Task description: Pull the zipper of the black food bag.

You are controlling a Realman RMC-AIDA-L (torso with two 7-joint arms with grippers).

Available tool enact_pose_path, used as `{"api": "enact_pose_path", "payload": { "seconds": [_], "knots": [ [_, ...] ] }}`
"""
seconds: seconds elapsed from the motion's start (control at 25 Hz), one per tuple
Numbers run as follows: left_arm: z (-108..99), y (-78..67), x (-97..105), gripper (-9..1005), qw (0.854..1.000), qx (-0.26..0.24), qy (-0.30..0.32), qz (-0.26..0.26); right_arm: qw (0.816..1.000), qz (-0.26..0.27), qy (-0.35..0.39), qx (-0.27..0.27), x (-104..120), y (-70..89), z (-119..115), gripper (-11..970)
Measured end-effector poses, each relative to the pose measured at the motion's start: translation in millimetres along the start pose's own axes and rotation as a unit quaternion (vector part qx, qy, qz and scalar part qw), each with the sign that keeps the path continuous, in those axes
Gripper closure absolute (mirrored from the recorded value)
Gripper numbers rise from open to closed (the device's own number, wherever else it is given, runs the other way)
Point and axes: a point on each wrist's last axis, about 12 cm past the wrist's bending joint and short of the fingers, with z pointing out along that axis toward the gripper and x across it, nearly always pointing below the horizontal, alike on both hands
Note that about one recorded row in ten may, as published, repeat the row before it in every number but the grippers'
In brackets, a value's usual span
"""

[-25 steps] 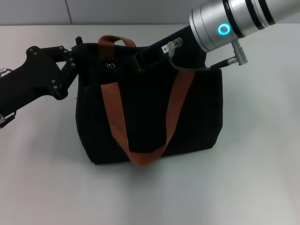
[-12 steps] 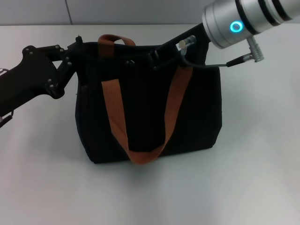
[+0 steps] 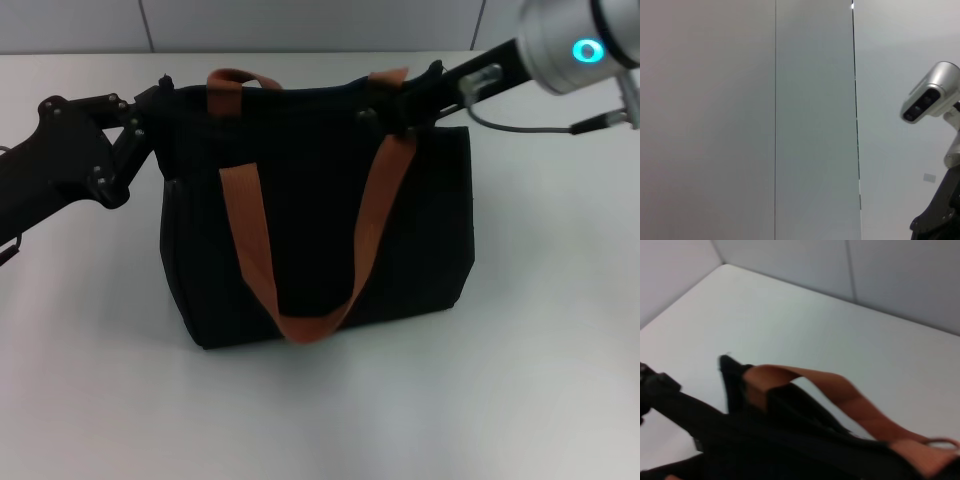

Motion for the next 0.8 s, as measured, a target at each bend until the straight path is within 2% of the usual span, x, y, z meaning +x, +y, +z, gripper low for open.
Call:
{"api": "enact_pose_path", "payload": {
  "seconds": [0.16, 0.36, 0.48, 0.6, 0.8],
  "knots": [
    [-0.5, 0.7, -0.3, 975, 1.0, -0.001, 0.001, 0.001, 1.0, 0.012, -0.011, 0.011, 8.2, -2.6, -9.6, 959],
    [-0.7, 1.0, -0.6, 975, 1.0, -0.001, 0.0, 0.001, 0.999, 0.019, -0.038, -0.032, 13.3, -2.6, -14.7, 961],
    [-0.7, 0.5, -0.1, 975, 1.0, -0.002, 0.001, 0.0, 0.994, 0.018, -0.085, -0.065, 20.2, -11.9, -18.4, 936],
    [-2.7, -0.9, 1.4, 975, 1.0, -0.004, 0.001, -0.004, 0.979, 0.001, -0.162, -0.124, 32.9, -23.6, -22.6, 899],
    [-6.8, -4.1, 4.7, 975, 1.0, -0.004, 0.007, -0.012, 0.934, -0.04, -0.298, -0.194, 65.7, -51.9, -30.6, 836]
  ]
}}
